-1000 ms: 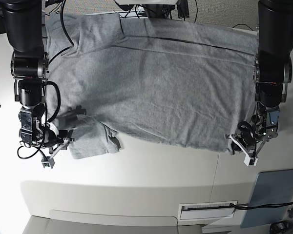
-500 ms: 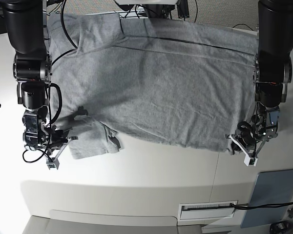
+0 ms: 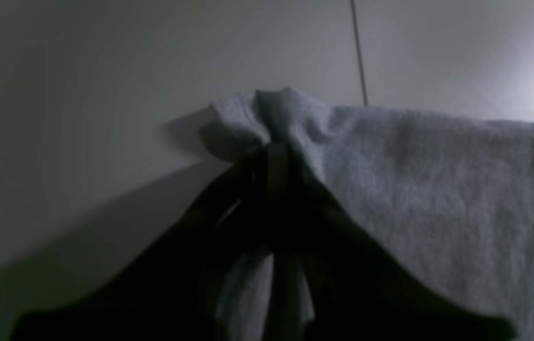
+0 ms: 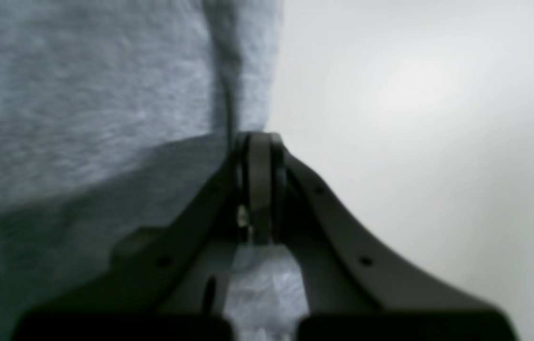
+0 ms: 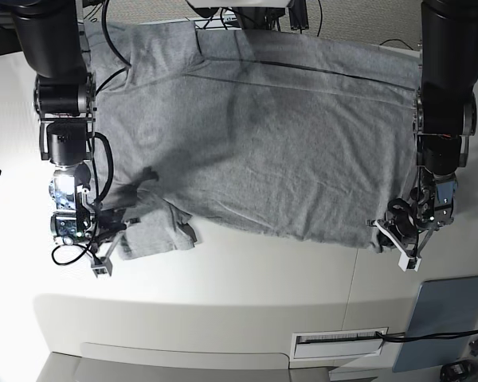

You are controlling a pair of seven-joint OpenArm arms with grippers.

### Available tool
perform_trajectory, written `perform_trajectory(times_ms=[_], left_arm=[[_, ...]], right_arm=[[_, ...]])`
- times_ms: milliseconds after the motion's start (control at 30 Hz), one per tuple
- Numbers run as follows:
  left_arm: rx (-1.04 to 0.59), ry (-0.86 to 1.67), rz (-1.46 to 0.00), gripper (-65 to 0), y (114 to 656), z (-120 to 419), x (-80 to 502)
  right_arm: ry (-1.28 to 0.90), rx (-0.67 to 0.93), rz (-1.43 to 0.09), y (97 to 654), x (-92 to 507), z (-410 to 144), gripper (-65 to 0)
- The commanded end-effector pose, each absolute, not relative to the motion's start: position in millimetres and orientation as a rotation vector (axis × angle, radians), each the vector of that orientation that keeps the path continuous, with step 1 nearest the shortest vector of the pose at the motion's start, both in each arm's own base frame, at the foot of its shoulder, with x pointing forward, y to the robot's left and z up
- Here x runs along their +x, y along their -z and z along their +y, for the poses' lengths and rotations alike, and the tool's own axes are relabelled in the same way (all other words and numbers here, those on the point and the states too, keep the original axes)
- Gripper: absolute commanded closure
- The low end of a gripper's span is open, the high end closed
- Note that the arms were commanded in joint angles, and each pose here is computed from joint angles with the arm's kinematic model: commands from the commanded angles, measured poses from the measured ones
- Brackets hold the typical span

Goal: Fold the T-shirt properly
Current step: 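Pinch the hem corners with both grippers and lift them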

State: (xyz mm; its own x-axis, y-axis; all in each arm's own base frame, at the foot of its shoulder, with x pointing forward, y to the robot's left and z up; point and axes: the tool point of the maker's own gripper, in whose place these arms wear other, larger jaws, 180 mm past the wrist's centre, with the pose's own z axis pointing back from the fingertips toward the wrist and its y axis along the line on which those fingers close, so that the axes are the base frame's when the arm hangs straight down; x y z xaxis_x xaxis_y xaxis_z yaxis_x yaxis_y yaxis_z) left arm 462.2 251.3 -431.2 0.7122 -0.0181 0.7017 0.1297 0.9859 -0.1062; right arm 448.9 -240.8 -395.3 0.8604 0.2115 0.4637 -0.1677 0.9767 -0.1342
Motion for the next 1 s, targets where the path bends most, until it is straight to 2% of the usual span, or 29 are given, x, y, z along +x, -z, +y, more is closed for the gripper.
perform_trajectory(times_ms=[0,100,200,233,300,633,667,800,867,967], left_arm=[[-0.138,0.103,-0.715,0.0,437.1,253.5,455.2],[-0.138,0.103,-0.715,0.0,437.1,253.5,455.2],[-0.139,0.104,-0.715,0.0,437.1,253.2,455.3],[-0.139,0.103,-0.715,0.0,437.1,253.4,455.2],[-0.139,0.103,-0.715,0.0,437.1,253.4,455.2],[-0.138,0.103,-0.716,0.0,436.9,253.5,455.5],[-0.138,0.103,-0.716,0.0,436.9,253.5,455.5],[-0.139,0.103,-0.716,0.0,436.9,253.1,455.5],[-0.139,0.103,-0.716,0.0,437.0,253.4,455.3],[-0.139,0.103,-0.716,0.0,437.1,253.4,455.3]], right_arm=[[-0.189,-0.113,-0.556,368.9,467.1,-248.0,0.0],[-0.187,-0.117,-0.526,372.2,462.2,-250.1,-1.9],[-0.185,-0.12,-0.541,369.8,464.4,-252.9,-24.8],[-0.185,-0.12,-0.545,369.6,464.7,-253.2,-30.3],[-0.184,-0.119,-0.538,371.5,463.5,-253.1,-33.1],[-0.102,-0.02,-0.368,423.3,426.9,-251.8,-32.2],[-0.107,-0.007,-0.359,425.3,424.8,-249.7,-28.9],[-0.148,0.018,-0.335,427.9,421.3,-240.1,-8.1],[-0.173,0.033,-0.346,427.8,423.1,-234.2,-0.4],[-0.188,0.035,-0.414,423.6,434.5,-231.1,0.0]])
